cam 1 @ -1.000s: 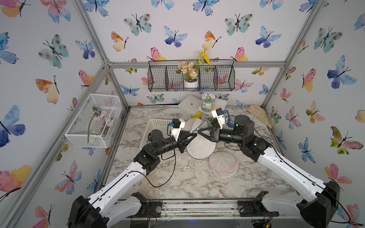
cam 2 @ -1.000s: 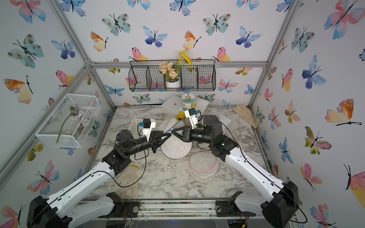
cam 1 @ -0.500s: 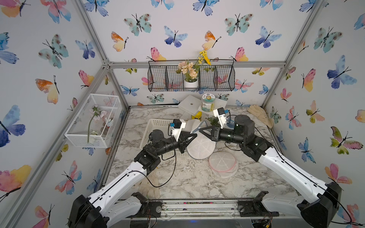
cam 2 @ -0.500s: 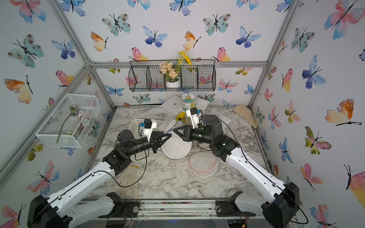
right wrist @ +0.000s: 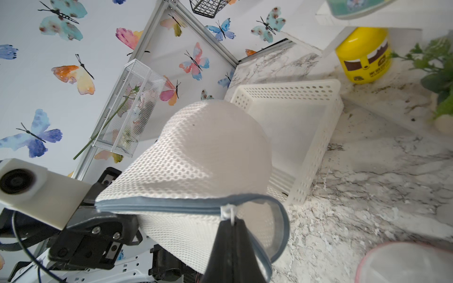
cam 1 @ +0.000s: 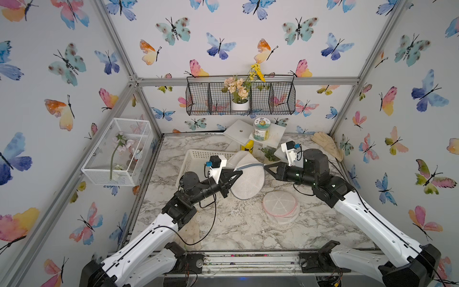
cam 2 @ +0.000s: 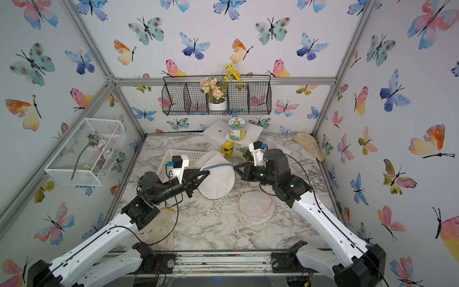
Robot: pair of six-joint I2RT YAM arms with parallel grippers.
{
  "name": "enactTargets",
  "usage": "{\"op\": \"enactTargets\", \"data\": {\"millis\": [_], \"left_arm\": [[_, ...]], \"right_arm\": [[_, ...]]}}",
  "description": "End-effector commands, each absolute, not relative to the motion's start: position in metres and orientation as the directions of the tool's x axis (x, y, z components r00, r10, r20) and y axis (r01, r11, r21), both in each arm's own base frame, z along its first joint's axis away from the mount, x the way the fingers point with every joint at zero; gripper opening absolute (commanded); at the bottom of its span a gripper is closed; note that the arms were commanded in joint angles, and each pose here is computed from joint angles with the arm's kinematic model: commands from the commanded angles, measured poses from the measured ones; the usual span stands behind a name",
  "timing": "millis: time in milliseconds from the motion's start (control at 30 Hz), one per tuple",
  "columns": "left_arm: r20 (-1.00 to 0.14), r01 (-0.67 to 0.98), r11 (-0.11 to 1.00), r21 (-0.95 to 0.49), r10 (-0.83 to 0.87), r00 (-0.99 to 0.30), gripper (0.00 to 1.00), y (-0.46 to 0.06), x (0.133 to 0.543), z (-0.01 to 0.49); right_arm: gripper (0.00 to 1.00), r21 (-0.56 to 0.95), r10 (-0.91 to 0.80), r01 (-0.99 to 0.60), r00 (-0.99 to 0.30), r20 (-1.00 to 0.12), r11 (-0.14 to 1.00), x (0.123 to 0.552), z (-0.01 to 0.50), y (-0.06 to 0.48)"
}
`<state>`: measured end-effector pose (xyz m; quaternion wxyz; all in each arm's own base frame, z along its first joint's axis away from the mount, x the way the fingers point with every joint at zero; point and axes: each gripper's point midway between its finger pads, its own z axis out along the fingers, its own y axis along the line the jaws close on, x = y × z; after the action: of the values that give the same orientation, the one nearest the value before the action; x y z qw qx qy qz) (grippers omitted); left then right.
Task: Turn the laundry bag inside out
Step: Zip the zipper on the laundry bag.
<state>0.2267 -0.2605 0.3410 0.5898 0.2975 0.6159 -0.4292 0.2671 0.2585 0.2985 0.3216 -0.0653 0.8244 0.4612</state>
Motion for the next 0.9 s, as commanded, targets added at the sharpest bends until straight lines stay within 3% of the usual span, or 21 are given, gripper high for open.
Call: {"op": "enactTargets", "data": {"millis": [0, 33, 100, 200, 300, 567, 667, 867], "left_arm": [[-0.98, 0.866, 0.479, -0.144, -0.19, -0.058, 0.0, -0.252, 0.224, 0.357], [-0.982, 0.863, 0.482, -0.15, -0.176, -0.072, 0.03, -0.253, 0.225, 0.351], [-0.984, 0.852, 0.497, -0.165, -0.136, -0.111, 0.2, -0.254, 0.23, 0.334], [-0.983, 0.824, 0.536, -0.181, -0.078, -0.165, 0.55, -0.252, 0.235, 0.307], [-0.976, 0.779, 0.595, -0.195, -0.038, -0.216, 0.72, -0.243, 0.239, 0.288], [-0.938, 0.673, 0.735, -0.086, 0.168, -0.303, 0.83, -0.214, 0.25, 0.247], [-0.937, 0.721, 0.689, -0.074, 0.2, -0.287, 0.83, -0.223, 0.244, 0.254], [-0.965, 0.866, 0.5, -0.001, 0.226, -0.132, 0.84, -0.273, 0.221, 0.297]], "right_arm": [[0.02, 0.734, 0.202, -0.385, -0.796, -0.571, 0.559, 0.273, 0.296, 0.257], [0.02, 0.736, 0.19, -0.408, -0.793, -0.579, 0.541, 0.273, 0.302, 0.262], [0.02, 0.73, 0.165, -0.449, -0.784, -0.598, 0.514, 0.274, 0.312, 0.268], [0.02, 0.704, 0.123, -0.499, -0.766, -0.631, 0.505, 0.274, 0.319, 0.273], [0.02, 0.676, 0.071, -0.531, -0.757, -0.649, 0.511, 0.271, 0.316, 0.275], [0.02, 0.626, -0.044, -0.587, -0.747, -0.664, 0.513, 0.263, 0.3, 0.276], [0.02, 0.612, -0.085, -0.599, -0.747, -0.66, 0.517, 0.26, 0.295, 0.276], [0.02, 0.61, -0.14, -0.618, -0.75, -0.646, 0.495, 0.253, 0.285, 0.279]]}}
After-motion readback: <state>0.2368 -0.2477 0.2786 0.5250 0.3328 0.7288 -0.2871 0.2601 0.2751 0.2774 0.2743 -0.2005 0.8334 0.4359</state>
